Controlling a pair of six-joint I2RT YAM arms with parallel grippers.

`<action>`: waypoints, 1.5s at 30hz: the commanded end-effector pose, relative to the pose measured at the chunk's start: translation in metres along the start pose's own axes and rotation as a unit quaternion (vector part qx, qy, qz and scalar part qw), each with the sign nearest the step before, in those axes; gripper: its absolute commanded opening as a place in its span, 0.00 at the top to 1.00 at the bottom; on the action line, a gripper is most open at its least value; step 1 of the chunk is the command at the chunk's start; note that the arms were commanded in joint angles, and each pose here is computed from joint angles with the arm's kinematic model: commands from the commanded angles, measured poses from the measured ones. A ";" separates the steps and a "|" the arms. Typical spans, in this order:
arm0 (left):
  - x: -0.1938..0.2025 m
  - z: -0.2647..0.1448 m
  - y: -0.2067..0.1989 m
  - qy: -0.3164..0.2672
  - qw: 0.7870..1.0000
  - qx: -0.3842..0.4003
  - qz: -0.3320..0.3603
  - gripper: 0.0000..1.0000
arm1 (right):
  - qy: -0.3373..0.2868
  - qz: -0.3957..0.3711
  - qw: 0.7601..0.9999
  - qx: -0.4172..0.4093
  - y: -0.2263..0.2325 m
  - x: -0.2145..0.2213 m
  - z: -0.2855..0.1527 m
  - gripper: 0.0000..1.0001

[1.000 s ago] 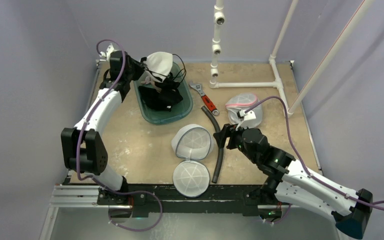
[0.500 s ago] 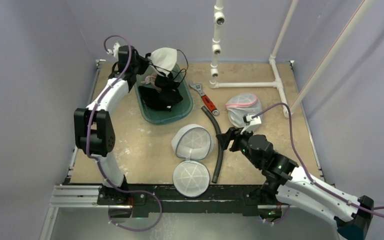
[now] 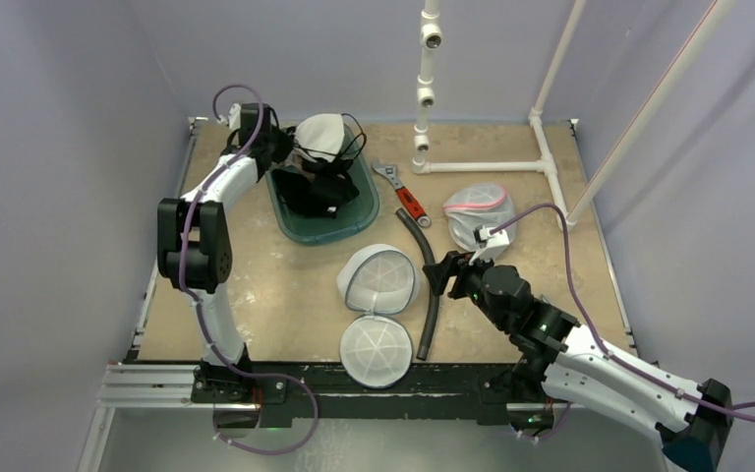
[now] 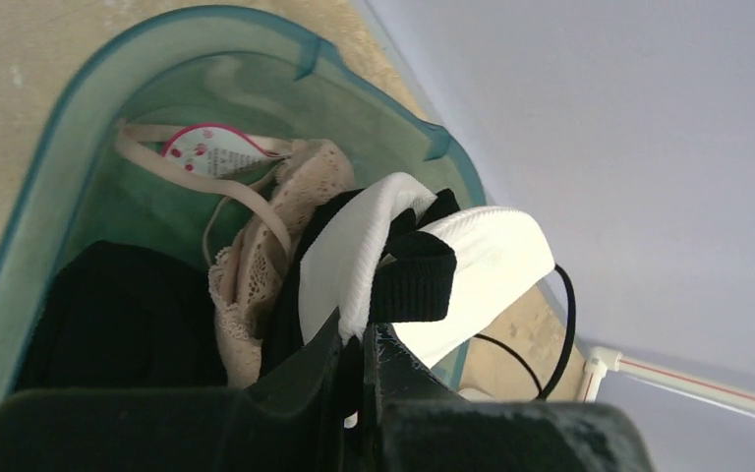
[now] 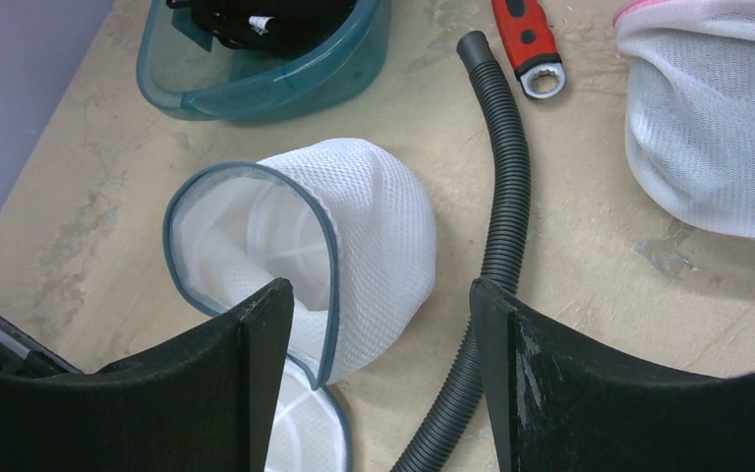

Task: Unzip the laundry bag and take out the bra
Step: Place the bra in the bin, then adjust the bra in the bin.

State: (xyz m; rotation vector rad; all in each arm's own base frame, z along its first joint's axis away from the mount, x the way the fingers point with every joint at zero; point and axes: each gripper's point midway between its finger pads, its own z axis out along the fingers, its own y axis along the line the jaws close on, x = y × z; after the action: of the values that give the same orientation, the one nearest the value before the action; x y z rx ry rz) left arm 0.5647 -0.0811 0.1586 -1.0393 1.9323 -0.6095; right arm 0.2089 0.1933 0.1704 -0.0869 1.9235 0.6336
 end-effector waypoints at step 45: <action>-0.032 -0.036 -0.126 0.012 0.969 0.230 0.094 0.68 | -0.006 -0.005 1.000 -0.005 0.002 0.004 0.012 0.32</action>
State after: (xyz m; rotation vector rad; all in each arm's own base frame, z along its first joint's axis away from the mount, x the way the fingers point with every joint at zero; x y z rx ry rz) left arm 0.5714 -0.0732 0.2914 -0.7417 1.7214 -0.7684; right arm 0.2126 0.1988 0.1583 -0.0976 1.9319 0.6277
